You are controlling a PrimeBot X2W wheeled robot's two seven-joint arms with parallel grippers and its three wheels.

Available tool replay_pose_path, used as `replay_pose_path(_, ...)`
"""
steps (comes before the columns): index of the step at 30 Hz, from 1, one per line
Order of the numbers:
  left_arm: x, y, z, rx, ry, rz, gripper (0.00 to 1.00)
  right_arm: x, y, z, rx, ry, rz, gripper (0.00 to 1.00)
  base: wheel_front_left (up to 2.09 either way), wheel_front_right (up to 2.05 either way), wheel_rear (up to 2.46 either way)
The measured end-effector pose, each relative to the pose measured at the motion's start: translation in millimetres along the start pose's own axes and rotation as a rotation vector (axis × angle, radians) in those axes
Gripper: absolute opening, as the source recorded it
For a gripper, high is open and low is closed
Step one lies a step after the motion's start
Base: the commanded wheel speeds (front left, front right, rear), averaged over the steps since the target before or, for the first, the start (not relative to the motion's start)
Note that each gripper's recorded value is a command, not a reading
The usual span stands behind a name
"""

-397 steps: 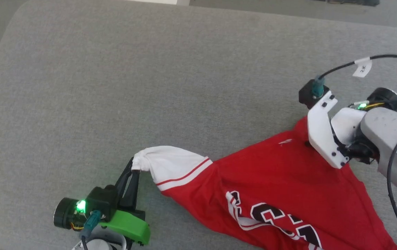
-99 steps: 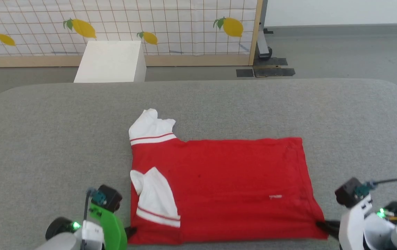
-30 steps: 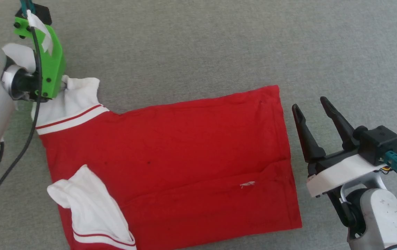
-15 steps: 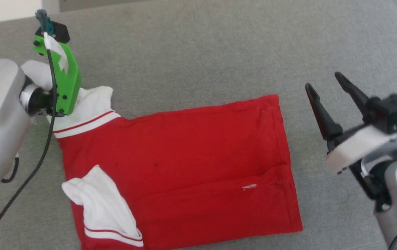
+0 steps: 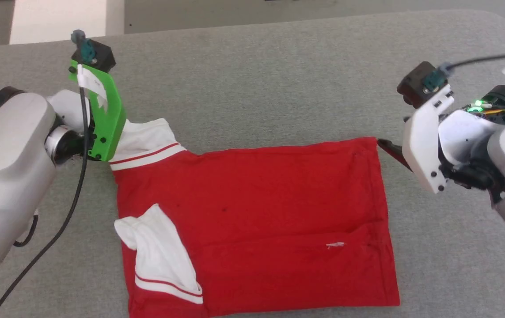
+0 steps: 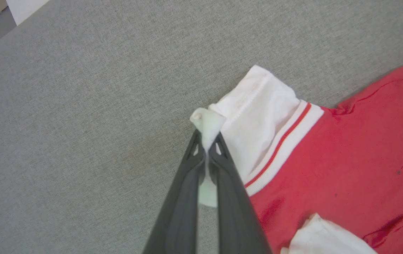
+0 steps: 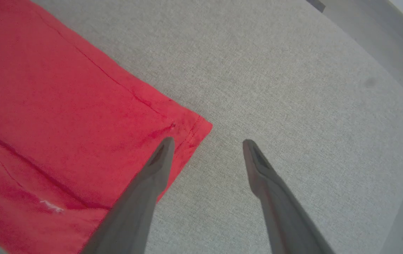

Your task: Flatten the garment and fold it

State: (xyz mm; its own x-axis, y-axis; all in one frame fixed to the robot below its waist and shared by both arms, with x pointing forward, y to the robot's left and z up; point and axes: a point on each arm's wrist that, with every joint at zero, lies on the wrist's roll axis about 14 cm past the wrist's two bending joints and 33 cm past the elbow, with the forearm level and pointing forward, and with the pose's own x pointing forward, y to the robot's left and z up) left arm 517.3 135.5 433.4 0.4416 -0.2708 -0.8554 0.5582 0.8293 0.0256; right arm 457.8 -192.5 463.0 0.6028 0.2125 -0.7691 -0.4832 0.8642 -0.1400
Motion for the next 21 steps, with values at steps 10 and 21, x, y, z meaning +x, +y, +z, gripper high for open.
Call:
replay_pose_path(10, 5.2, 0.4, -6.0, 0.004, -0.001, -0.008, 0.0, 35.8, 8.5, -22.9, 0.085, 0.256, 0.081, 1.0, 0.0, 0.0, 0.0)
replay_pose_path(21, 19.3, 6.7, -8.3, 0.003, 0.008, -0.015, 0.0, 82.0, 31.4, -46.2, 0.196, 0.303, 0.139, 1.0, 0.0, 0.0, 0.0)
